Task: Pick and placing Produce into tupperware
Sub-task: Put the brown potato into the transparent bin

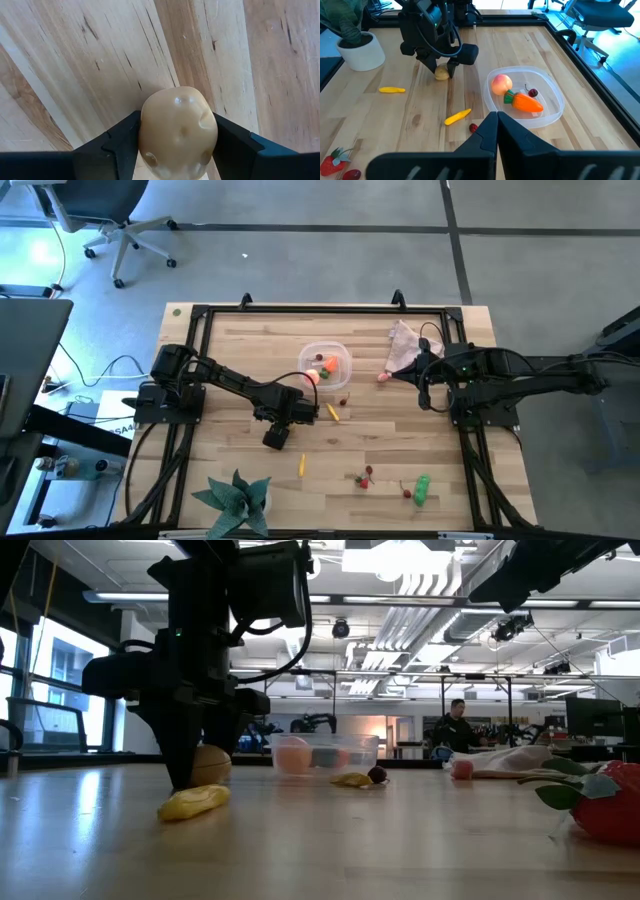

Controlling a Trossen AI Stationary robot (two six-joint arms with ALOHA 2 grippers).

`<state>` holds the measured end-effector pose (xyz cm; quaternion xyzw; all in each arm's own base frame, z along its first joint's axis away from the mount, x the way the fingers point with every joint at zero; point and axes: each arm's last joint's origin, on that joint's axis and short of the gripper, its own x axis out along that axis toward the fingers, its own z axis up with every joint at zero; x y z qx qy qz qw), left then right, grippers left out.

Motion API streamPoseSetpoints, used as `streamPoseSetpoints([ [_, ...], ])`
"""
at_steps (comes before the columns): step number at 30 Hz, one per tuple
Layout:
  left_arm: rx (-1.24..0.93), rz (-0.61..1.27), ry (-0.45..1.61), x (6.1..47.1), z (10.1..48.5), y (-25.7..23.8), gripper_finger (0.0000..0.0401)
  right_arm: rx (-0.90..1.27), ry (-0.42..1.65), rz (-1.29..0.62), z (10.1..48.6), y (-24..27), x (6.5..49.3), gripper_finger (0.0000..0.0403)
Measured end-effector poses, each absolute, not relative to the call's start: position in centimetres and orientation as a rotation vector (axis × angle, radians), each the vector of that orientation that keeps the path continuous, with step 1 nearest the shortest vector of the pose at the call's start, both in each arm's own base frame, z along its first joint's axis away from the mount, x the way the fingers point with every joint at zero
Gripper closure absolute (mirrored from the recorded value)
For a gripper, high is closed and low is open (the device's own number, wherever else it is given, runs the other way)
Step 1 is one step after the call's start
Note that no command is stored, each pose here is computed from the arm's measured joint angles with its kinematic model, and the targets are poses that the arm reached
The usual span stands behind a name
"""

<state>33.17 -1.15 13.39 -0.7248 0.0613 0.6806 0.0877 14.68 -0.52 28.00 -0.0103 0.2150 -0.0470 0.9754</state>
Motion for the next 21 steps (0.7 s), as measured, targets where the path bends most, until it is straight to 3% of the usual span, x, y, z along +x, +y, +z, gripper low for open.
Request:
streamPoseSetpoints([
  [9,-2.070,1.999,0.137,33.6,14.8,-1.0,0.0201,-0.021,0.434,-0.095,28.0,-0.5,14.7,0.0402],
  [16,-1.884,1.921,0.111,34.1,21.5,0.6,0.0201,-0.021,0.441,-0.095,27.9,-0.5,14.7,0.0402],
  [21,-1.762,1.857,0.158,34.5,25.1,4.5,0.0201,-0.021,0.450,-0.095,27.8,-0.5,14.6,0.0402],
])
